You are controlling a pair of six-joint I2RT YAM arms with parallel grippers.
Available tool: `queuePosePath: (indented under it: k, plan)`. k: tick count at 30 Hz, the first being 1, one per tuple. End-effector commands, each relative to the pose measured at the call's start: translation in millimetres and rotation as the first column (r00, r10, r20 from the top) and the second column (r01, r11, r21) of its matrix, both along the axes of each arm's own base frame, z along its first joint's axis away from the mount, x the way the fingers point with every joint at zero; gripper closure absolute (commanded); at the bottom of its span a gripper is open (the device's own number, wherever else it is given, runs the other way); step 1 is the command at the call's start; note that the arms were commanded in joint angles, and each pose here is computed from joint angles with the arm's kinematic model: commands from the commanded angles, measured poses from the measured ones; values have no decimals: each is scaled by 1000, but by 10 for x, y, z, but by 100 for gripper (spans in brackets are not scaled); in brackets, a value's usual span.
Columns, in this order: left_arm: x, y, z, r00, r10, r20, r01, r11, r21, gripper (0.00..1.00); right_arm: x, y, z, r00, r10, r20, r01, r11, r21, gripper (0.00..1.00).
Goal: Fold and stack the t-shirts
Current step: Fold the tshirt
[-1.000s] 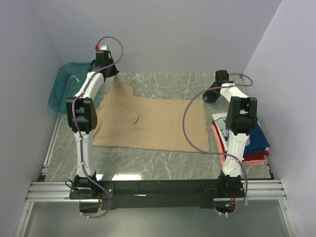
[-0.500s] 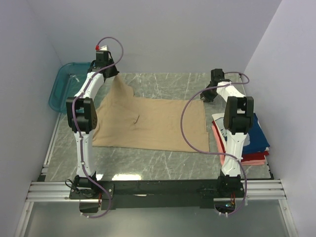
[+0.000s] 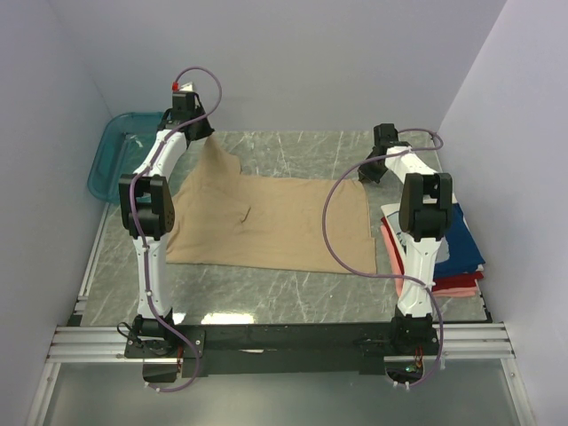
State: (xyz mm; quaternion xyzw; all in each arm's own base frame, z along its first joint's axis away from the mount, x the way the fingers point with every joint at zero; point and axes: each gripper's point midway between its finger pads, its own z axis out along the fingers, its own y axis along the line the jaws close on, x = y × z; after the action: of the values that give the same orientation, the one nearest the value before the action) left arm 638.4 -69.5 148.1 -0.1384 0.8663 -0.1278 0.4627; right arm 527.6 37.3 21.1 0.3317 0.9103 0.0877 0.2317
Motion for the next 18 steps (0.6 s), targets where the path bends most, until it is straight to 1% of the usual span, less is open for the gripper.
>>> queuePosePath:
  k: [1,9,13,18]
  plan:
    - [44,5,377,996,-8,84,10,1000,-17,100,70,-41,251,999,4,53,-3,1000,-25,100]
    - [6,46,707,991,5,136,-3,1000,-17,100,130,-93,761,983,5,182,0,1000,-30,100]
    - [-27,57,860,987,7,160,-4,1000,-19,100,115,-120,910,976,6,216,1,999,-34,100]
    - [-64,81,949,986,12,165,-8,1000,-26,100,81,-132,957,975,14,224,-5,999,-41,100]
